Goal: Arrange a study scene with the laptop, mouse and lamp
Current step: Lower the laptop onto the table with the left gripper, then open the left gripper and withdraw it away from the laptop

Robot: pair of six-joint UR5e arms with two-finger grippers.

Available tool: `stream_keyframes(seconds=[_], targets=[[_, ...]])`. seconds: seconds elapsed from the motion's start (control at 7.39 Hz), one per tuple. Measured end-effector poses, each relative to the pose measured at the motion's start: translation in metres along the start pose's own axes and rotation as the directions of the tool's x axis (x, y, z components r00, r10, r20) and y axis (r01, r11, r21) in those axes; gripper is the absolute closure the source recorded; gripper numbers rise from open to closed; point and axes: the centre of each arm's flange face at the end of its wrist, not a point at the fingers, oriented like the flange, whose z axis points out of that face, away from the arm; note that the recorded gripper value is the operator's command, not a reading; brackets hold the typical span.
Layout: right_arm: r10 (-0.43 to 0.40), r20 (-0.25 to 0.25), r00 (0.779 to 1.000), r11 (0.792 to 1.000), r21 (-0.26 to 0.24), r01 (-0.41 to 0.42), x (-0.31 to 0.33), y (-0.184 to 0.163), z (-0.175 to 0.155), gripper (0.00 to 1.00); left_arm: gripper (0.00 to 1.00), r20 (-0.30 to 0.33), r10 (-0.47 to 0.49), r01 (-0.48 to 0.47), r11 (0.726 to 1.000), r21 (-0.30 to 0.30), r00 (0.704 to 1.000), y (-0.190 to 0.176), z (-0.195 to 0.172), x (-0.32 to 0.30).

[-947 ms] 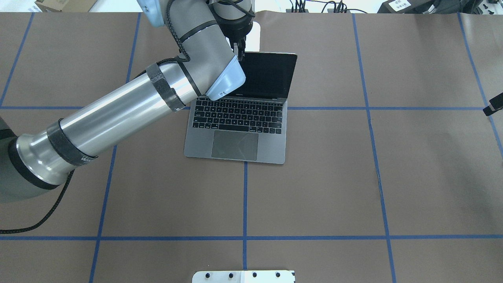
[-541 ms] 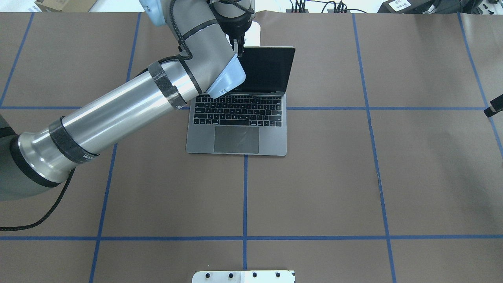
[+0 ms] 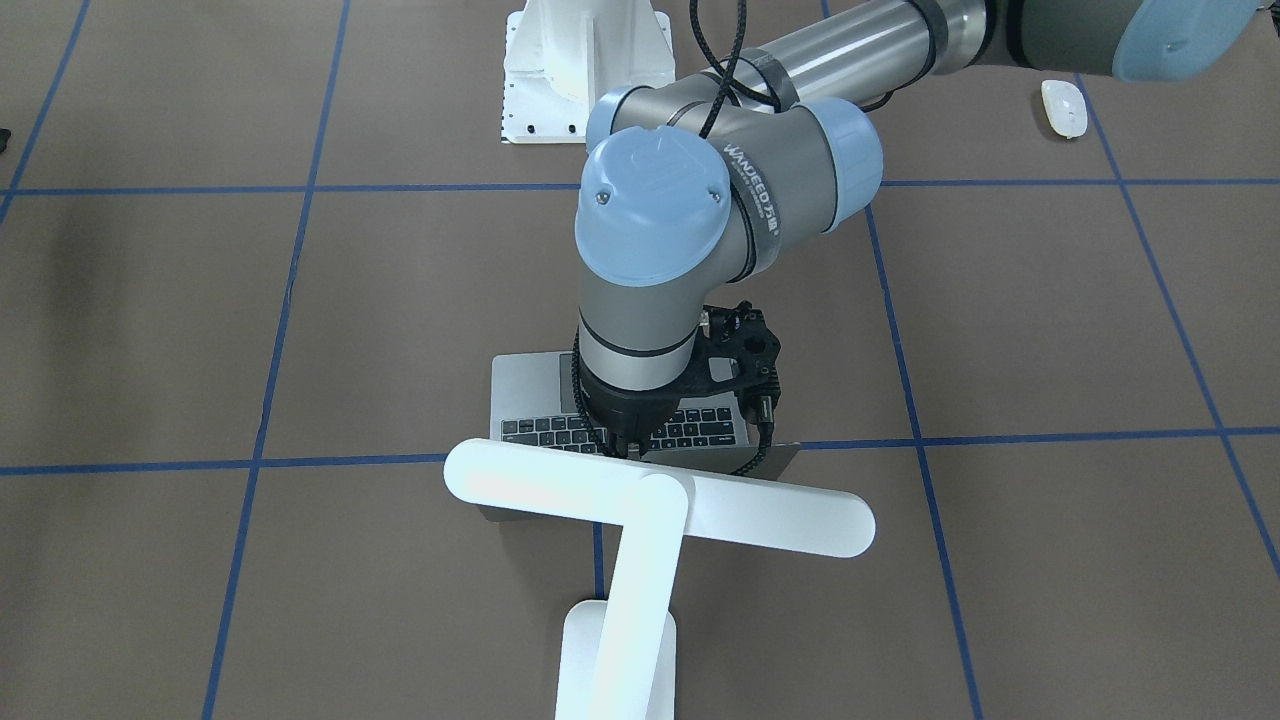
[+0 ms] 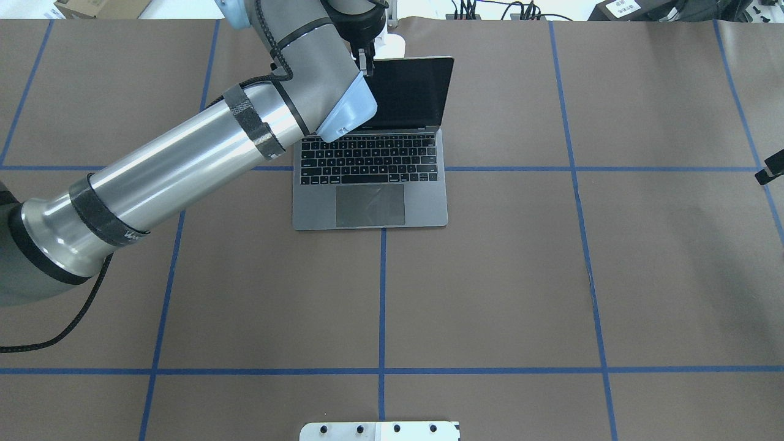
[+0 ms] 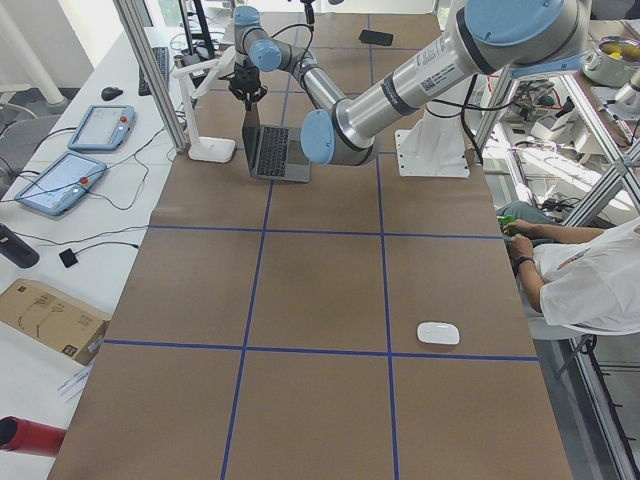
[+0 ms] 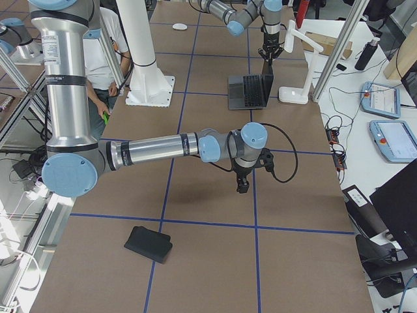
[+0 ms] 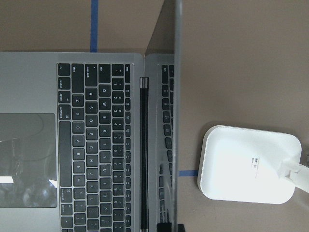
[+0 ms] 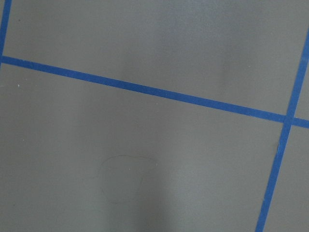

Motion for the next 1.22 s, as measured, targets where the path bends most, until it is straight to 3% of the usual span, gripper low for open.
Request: stream_keyframes(seconds=[0.41,0.81,1.08,1.22], targets=[[0.001,0.0,1.0,1.0,-0.001,-0.001,0.001,-0.001,0.001,0.0,0.0,-0.001,0.034,-0.034,0.999,-0.018,0.999,-0.004,-0.01,-0.01],[0.002,0.002,1.0,1.0,-0.003,-0.002,0.001,-0.001,0.001,0.0,0.0,-0.01,0.065,-0.066,0.996,-0.055,0.998,-0.039,-0.057,-0.06],[-0.003,0.007,1.0,1.0,0.002,0.003,-0.002,-0.002,-0.001,0.0,0.0,-0.021,0.191,-0.192,0.977,-0.088,0.981,-0.091,-0.087,-0.113],[-0.006,0.007,1.0,1.0,0.005,0.006,-0.003,-0.002,-0.003,0.0,0.0,-0.017,0.312,-0.313,0.946,-0.085,0.95,-0.121,-0.098,-0.141]])
